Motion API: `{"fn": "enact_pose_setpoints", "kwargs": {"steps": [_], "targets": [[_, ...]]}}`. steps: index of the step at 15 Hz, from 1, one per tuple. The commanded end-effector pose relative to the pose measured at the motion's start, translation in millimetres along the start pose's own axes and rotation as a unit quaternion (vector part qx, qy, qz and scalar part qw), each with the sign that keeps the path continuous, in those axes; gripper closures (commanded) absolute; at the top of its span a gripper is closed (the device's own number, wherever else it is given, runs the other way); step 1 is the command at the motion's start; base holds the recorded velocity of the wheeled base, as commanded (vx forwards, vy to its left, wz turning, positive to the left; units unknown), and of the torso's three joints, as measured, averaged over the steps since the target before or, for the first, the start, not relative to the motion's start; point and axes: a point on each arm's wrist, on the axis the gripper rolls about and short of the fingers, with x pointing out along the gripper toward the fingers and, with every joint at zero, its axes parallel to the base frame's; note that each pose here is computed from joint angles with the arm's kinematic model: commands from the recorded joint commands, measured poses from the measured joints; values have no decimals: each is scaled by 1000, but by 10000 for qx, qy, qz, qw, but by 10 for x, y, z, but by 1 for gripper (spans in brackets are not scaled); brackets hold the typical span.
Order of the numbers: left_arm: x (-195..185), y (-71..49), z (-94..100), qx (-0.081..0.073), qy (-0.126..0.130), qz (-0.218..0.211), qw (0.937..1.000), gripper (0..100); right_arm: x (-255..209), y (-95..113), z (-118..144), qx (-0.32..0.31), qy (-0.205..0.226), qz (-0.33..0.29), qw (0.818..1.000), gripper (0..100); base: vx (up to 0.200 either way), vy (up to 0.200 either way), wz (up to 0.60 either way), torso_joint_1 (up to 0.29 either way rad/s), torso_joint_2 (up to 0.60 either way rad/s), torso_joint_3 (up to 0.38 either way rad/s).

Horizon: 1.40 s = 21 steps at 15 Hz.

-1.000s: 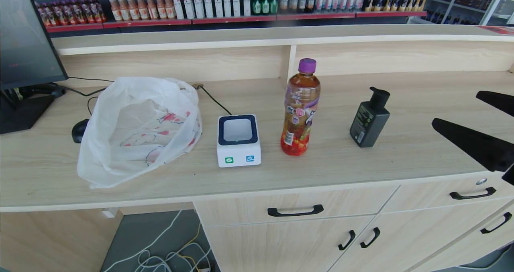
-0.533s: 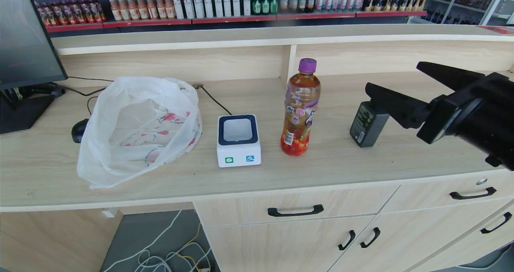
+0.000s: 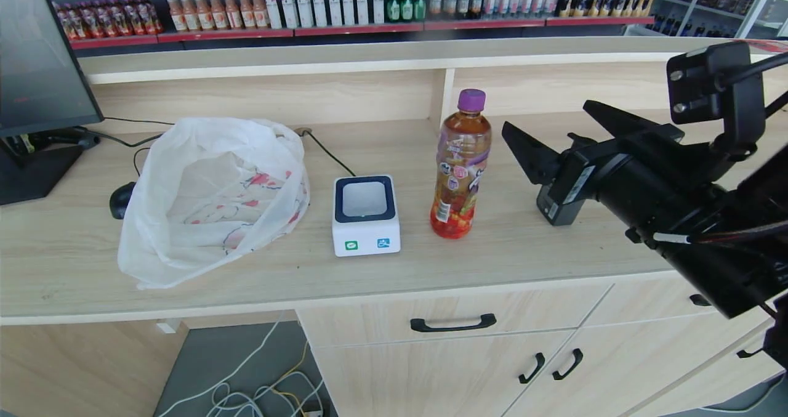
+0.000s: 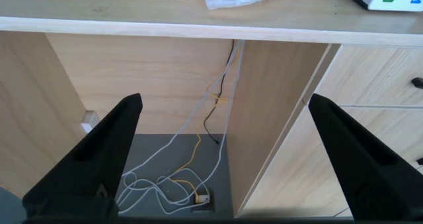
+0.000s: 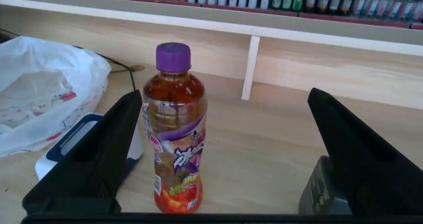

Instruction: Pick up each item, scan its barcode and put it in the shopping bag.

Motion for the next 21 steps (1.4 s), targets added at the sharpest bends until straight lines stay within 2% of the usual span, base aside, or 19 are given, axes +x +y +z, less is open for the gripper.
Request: {"fn": "enact_pose_setpoints", "kwargs": {"steps": [1,8,21], "targets": [[0,0,0,-1,-3,2,10000,0,68,64,-190,-70,226,49,9997,0,0,0,0,0,0,0],[0,0,0,-1,-3,2,10000,0,181,185,-610,-29,99,5,9999,0,0,0,0,0,0,0],[0,0,0,-1,-3,2,10000,0,367,224,-939,243,358,-70,9990,0,0,0,0,0,0,0]]}}
